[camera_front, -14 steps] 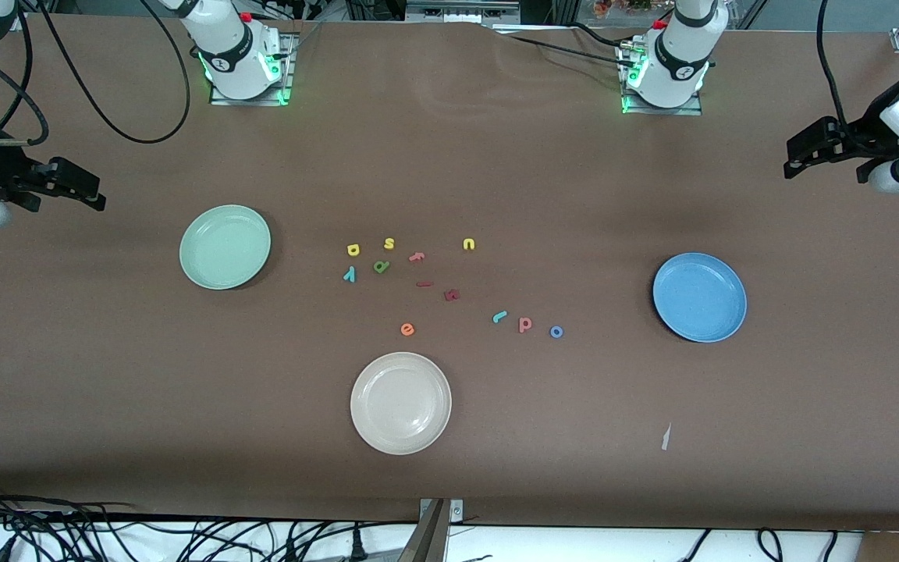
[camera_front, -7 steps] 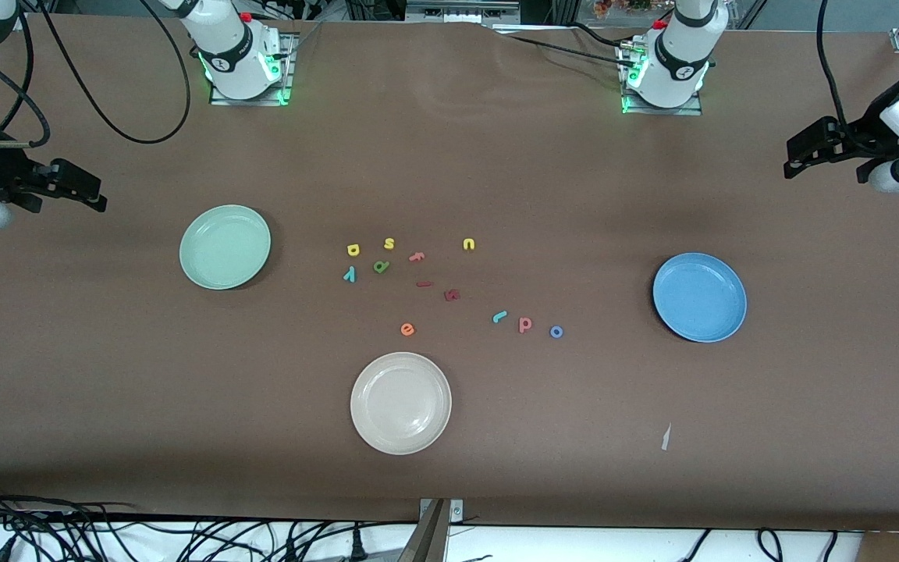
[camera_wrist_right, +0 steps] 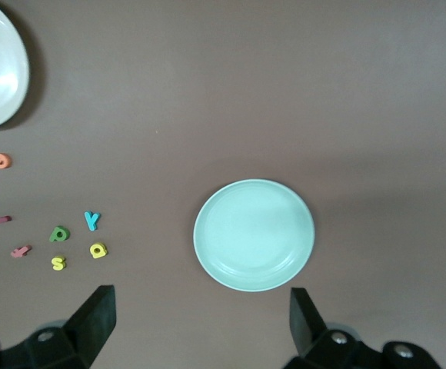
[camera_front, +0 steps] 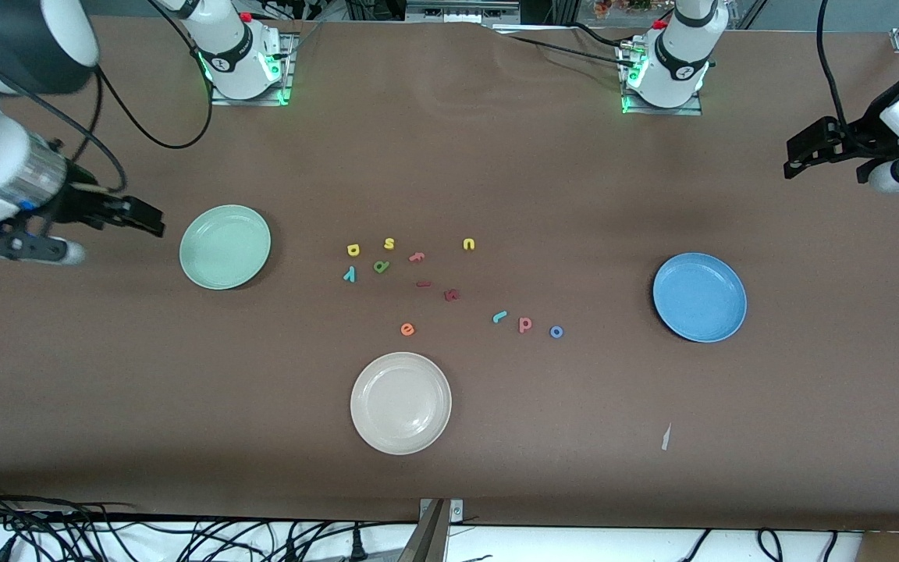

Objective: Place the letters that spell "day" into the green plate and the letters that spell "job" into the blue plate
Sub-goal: 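Grasp the green letter p with the right gripper while the left gripper reaches letters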

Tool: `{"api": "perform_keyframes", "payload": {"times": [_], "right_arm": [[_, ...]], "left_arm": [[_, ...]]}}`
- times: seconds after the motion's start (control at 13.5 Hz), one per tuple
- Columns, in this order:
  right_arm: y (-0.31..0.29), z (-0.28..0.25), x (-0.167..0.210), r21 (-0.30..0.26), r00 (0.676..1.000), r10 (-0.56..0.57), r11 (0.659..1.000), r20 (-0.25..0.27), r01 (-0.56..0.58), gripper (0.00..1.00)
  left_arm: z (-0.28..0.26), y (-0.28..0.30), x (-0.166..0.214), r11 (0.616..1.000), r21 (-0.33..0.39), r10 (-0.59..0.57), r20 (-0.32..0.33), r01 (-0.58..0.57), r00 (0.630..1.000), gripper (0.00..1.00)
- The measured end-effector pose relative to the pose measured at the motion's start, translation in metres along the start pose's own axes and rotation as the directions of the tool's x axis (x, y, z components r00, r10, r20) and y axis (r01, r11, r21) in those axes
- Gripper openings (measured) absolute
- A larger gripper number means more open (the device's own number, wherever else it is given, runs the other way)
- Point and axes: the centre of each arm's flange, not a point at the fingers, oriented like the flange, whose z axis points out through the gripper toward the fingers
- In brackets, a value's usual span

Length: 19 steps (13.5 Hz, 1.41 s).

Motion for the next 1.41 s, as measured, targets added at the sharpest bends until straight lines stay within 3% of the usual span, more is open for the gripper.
{"api": "perform_keyframes", "payload": {"times": [0.3,0.44,0.67,0.89,1.04,1.18,1.41], "right_arm": [[-0.065,0.094,0.022,-0.032,0.991,0.127,0.992,0.037,-0.125,1.00],[-0.093,0.129,0.024,-0.051,0.973,0.225,0.973,0.044,-0.223,1.00],[-0.152,0.170,0.003,-0.086,0.910,0.414,0.908,0.033,-0.410,1.00],[-0.223,0.213,-0.042,-0.077,0.843,0.537,0.841,-0.011,-0.536,1.00],[-0.246,0.244,-0.065,-0.064,0.828,0.560,0.826,-0.028,-0.561,0.96],[-0.244,0.266,-0.070,-0.041,0.823,0.566,0.822,-0.037,-0.567,0.78],[-0.245,0.281,-0.075,0.001,0.807,0.589,0.808,-0.048,-0.590,0.74]], "left_arm": [[0.006,0.005,0.005,1.000,-0.003,0.010,0.011,-0.010,1.000,1.00],[0.010,0.009,0.007,0.999,-0.051,0.014,0.019,-0.013,1.000,1.00],[0.019,0.014,0.014,0.996,-0.088,0.021,0.034,-0.018,0.999,1.00],[0.014,0.032,0.020,0.992,-0.118,0.048,-0.023,-0.051,0.999,1.00],[0.019,0.061,0.025,0.988,-0.118,0.093,-0.041,-0.097,0.995,1.00],[0.047,0.097,0.039,0.982,-0.116,0.149,-0.019,-0.151,0.989,1.00],[0.114,0.153,0.072,0.969,-0.117,0.218,0.005,-0.216,0.976,1.00]]}}
